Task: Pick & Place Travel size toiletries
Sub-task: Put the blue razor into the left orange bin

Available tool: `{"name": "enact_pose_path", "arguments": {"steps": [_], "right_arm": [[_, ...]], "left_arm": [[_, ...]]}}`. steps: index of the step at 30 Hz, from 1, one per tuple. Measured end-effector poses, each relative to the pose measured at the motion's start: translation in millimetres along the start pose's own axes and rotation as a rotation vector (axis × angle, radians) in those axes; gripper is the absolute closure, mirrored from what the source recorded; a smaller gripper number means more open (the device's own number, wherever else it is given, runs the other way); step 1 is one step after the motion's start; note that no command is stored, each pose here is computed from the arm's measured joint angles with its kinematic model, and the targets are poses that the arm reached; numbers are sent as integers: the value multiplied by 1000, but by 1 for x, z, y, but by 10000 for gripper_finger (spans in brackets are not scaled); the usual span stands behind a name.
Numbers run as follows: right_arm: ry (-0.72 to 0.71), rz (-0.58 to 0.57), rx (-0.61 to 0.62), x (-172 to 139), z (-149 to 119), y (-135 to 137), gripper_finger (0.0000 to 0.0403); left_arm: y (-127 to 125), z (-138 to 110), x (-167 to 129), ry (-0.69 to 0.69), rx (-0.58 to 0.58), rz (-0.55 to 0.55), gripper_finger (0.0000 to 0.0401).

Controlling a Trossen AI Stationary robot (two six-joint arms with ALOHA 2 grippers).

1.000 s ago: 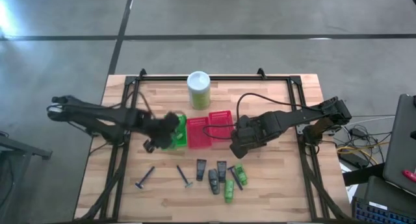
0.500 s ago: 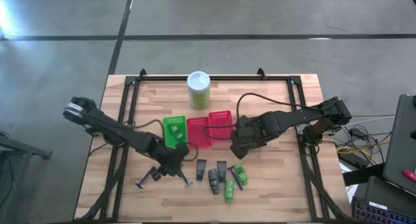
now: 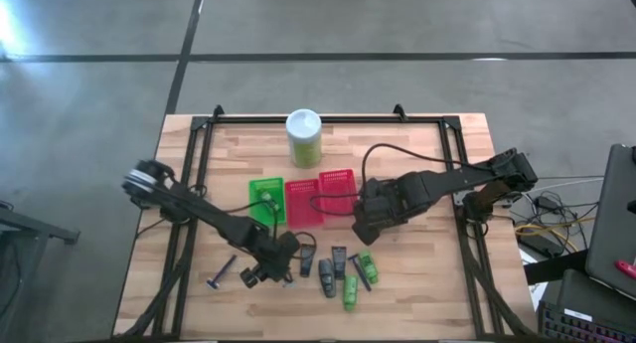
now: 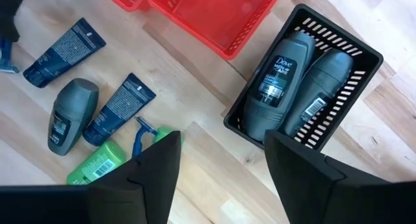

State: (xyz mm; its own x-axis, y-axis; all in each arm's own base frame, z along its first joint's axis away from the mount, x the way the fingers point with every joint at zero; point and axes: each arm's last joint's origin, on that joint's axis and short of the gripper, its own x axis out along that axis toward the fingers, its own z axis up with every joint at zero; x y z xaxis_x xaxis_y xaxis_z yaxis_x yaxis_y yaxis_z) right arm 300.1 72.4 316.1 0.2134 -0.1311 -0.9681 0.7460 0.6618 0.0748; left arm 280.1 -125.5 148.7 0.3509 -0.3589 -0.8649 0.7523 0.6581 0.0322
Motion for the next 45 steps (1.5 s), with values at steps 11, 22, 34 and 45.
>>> {"name": "enact_pose_path", "arguments": {"steps": [11,22,34,45], "right_arm": [[0,4,8,-1,-5,3,171],[-1,5,8,-1,-5,2,152],[-14,11,3,-8,-9,-1,182],[-204,35,167,-62,-19,-53,212]], "left_arm": [[2,-2,9,20,-4,9,286],[2,-1,7,14,-2,36,368],[7,3,-44,-15,-293,136,367],[53,-22,-130,-404,-1099,284,369]]}}
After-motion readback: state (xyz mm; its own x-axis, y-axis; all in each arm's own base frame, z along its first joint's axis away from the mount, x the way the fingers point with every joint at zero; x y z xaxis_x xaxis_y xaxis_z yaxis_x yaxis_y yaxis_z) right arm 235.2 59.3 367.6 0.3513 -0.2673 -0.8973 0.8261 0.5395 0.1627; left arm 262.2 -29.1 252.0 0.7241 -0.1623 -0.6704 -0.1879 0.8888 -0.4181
